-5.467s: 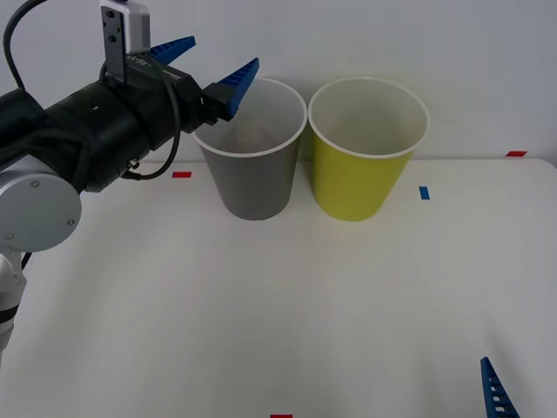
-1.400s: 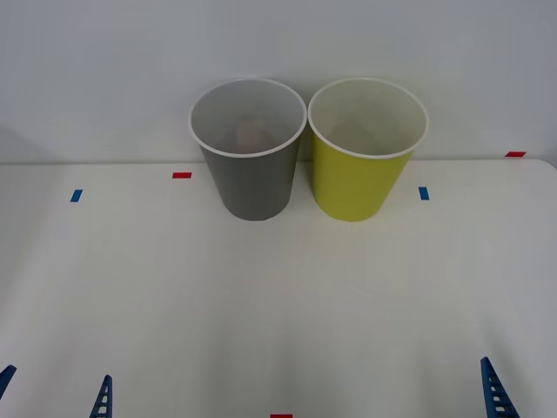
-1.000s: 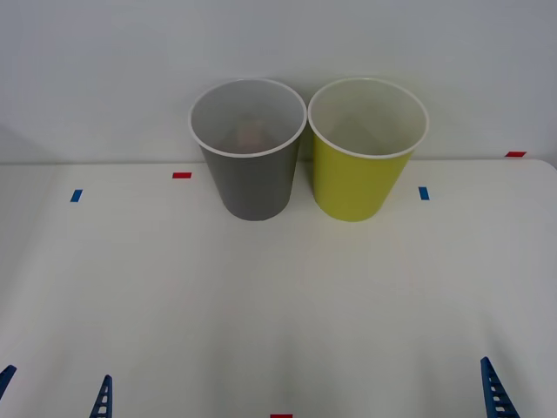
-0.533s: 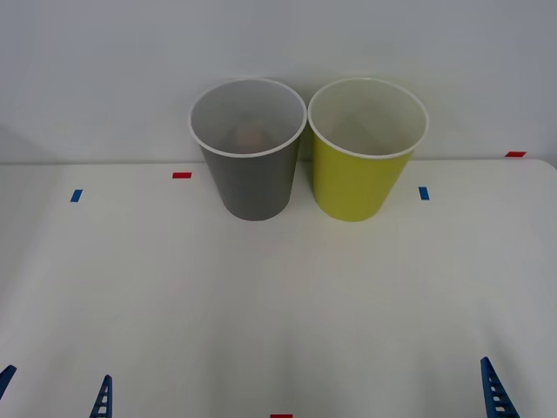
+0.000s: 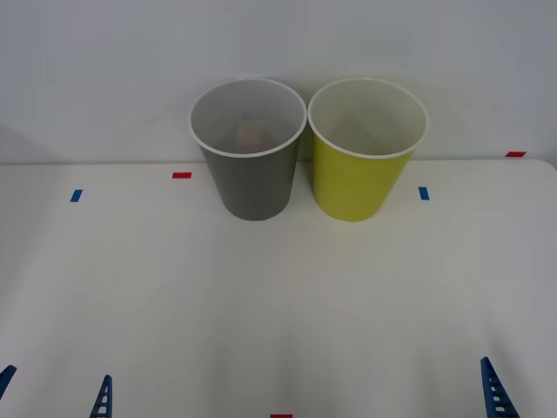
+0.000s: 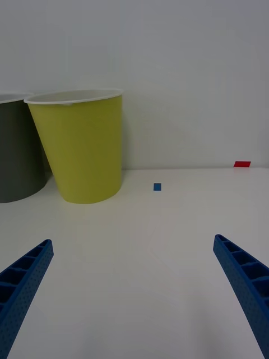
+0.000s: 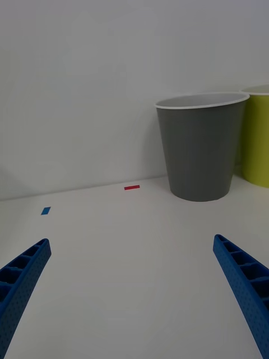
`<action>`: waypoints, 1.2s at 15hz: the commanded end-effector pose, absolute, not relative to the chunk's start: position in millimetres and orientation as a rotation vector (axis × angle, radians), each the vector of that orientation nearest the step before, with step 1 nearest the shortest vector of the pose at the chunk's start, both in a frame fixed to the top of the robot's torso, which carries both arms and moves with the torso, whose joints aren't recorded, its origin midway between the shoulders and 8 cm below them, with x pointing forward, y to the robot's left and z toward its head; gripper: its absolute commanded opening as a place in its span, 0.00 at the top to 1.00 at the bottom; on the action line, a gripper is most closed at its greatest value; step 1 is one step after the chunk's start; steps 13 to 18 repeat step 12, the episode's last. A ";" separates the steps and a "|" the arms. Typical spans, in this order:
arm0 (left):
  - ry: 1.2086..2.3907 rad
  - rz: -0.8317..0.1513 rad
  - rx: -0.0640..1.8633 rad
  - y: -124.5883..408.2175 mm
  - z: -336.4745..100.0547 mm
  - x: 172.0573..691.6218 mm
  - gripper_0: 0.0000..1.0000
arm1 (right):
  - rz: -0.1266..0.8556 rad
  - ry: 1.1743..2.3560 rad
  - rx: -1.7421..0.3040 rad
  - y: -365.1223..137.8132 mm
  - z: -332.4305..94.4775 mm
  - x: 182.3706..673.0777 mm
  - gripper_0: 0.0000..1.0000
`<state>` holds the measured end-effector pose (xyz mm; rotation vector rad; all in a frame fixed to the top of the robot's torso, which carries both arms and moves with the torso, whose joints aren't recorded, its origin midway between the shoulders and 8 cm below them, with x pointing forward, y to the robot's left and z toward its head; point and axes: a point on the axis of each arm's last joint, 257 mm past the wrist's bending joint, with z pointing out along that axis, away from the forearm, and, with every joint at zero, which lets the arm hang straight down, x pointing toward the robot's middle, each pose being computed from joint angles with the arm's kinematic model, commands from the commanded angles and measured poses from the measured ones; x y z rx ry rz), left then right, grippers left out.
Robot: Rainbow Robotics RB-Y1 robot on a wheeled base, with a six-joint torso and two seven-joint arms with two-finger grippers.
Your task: Put cans in the gray bin and PET bottles in the light green bin.
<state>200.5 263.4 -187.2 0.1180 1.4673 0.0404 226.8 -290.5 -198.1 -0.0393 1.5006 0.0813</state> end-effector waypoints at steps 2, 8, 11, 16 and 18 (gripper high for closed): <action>1.468 0.040 0.118 263.4 -187.2 200.5 0.00 | 0.081 1.501 -0.039 -290.5 -198.1 226.8 0.00; 1.468 0.040 0.118 263.4 -187.2 200.5 0.00 | 0.081 1.501 -0.039 -290.5 -198.1 226.8 0.00; 1.468 0.040 0.118 263.4 -187.2 200.5 0.00 | 0.081 1.501 -0.039 -290.5 -198.1 226.8 0.00; 1.468 0.040 0.118 263.4 -187.2 200.5 0.00 | 0.081 1.501 -0.039 -290.5 -198.1 226.8 0.00; 1.468 0.040 0.118 263.4 -187.2 200.5 0.00 | 0.081 1.501 -0.039 -290.5 -198.1 226.8 0.00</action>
